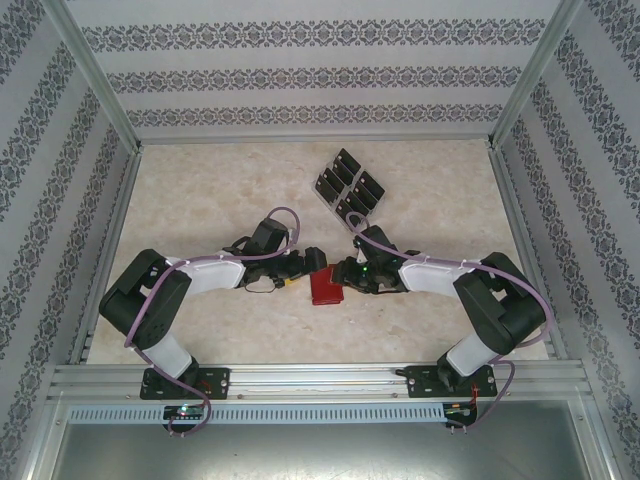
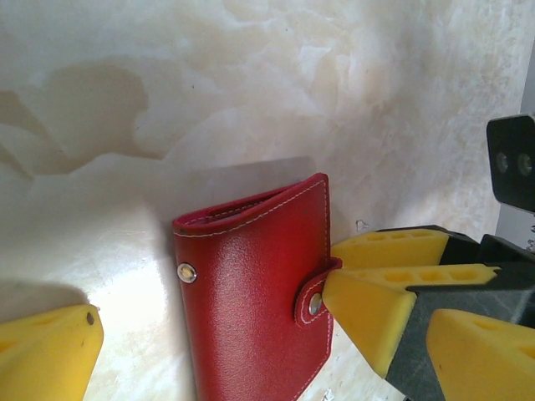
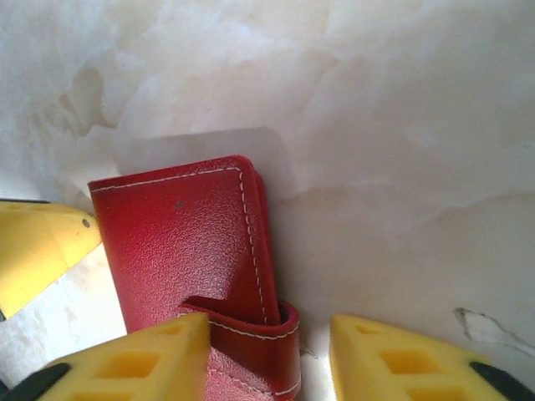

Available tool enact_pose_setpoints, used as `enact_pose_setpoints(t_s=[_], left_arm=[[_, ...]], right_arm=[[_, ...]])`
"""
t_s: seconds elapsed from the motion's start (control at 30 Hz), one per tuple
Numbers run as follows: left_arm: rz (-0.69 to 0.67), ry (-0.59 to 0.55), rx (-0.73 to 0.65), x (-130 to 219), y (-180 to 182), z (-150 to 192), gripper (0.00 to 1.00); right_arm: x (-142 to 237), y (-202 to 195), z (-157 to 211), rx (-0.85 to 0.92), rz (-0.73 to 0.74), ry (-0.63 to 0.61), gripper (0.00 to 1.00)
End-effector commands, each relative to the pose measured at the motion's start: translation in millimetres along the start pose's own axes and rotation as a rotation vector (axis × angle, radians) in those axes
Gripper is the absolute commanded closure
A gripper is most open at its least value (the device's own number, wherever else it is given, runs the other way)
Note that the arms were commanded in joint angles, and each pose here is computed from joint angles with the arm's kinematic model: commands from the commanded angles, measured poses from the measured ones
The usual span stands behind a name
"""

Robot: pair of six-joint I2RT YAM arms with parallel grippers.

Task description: Put the credit cards into the card holder

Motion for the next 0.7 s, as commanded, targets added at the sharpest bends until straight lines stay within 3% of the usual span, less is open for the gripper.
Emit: enact_pose_setpoints(t_s=[0.0, 0.33, 0.67], left_arm=[[0.046, -0.004, -0.019, -5.2, -12.2, -3.0, 0.00], [0.052, -0.010, -0.013, -5.3, -13.2, -3.8, 0.00], [0.006, -0.106, -0.048, 25.7, -16.3, -22.6, 0.00]], right_arm=[[-7.1, 12.5, -4.6, 0.033, -0.075, -0.003, 0.62], [-1.4, 24.4, -7.4, 0.029, -0.142, -0.004, 0.95], [30.4, 45.9, -10.4, 0.052, -0.214, -0.050, 1.00]])
Point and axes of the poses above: each hand's point on the last joint's axis, 136 mm out from that joint toward the fingers, its own x axis back along the fingers, its own y axis along the line the jaws close on, z = x × y, the point moved 8 cm from there along x, back along the fingers, and after that the axes turned 1 degree about -x, right-handed, at the moved point
